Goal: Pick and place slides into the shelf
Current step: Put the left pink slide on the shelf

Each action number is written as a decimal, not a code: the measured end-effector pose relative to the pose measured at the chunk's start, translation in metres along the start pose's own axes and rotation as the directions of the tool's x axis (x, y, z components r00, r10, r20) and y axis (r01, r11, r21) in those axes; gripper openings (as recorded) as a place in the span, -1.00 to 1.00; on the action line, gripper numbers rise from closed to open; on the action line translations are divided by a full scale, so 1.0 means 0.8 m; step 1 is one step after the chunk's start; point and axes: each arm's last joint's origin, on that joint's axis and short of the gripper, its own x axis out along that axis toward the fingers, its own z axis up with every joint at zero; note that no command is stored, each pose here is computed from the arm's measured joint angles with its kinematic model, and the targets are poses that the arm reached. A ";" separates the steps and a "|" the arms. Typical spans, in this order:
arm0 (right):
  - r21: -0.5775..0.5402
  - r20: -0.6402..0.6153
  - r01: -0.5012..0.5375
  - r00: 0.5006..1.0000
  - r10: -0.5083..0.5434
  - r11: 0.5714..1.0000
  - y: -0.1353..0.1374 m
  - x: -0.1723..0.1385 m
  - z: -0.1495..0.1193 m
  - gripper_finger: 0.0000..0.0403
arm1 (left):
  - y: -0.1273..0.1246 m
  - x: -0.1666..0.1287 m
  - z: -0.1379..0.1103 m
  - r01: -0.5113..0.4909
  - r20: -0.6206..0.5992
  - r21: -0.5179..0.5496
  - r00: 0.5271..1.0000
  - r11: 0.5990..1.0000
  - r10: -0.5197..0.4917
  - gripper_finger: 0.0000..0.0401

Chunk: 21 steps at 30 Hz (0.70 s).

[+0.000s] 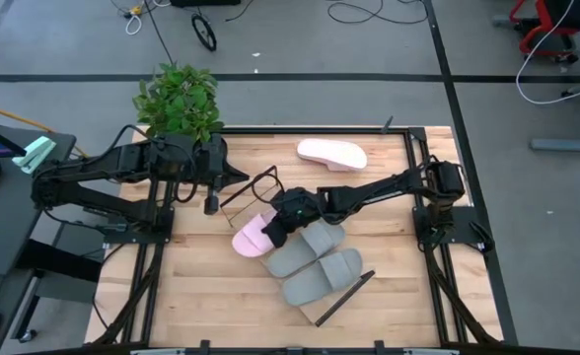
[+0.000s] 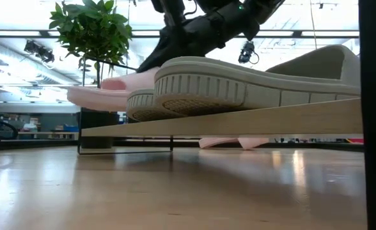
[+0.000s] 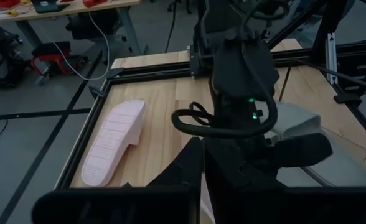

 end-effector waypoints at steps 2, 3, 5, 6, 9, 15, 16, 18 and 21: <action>0.006 -0.034 0.016 0.999 -0.016 1.000 -0.002 -0.001 -0.003 -0.96 | 0.000 0.000 0.000 0.000 0.000 0.001 1.000 1.000 0.000 -0.89; 0.014 -0.051 0.022 0.998 -0.021 1.000 -0.004 0.000 -0.005 -0.96 | 0.000 0.000 0.000 0.000 0.000 0.008 1.000 1.000 0.000 -0.89; 0.023 -0.065 0.026 0.998 -0.024 0.999 -0.003 0.000 -0.008 -0.96 | 0.000 0.000 0.000 0.000 -0.001 0.016 1.000 1.000 0.000 -0.92; 0.028 -0.069 0.022 0.997 -0.020 0.999 -0.002 0.000 -0.010 -0.96 | 0.000 0.000 0.000 0.001 0.000 0.018 1.000 1.000 -0.001 -0.93; 0.044 -0.077 0.022 0.997 -0.019 0.999 0.000 0.000 -0.012 -0.96 | 0.000 0.000 0.000 0.001 -0.001 0.022 1.000 1.000 -0.001 -0.95; 0.083 -0.090 0.018 0.996 -0.010 0.996 0.002 0.001 -0.014 -0.96 | 0.000 0.000 0.000 0.001 -0.001 0.025 1.000 1.000 -0.001 -0.94; 0.087 -0.096 0.015 0.995 -0.006 0.996 0.002 0.001 -0.014 -0.96 | 0.000 0.000 0.000 0.001 -0.001 0.025 1.000 1.000 -0.001 -0.92; 0.096 -0.104 0.013 0.995 -0.003 0.995 0.002 0.001 -0.015 -0.96 | 0.000 0.000 0.000 0.001 -0.001 0.025 1.000 1.000 -0.001 -0.90; 0.107 -0.116 0.007 0.993 0.006 0.994 0.002 0.000 -0.015 -0.96 | 0.000 0.000 0.000 0.001 -0.001 0.025 1.000 1.000 -0.001 -0.87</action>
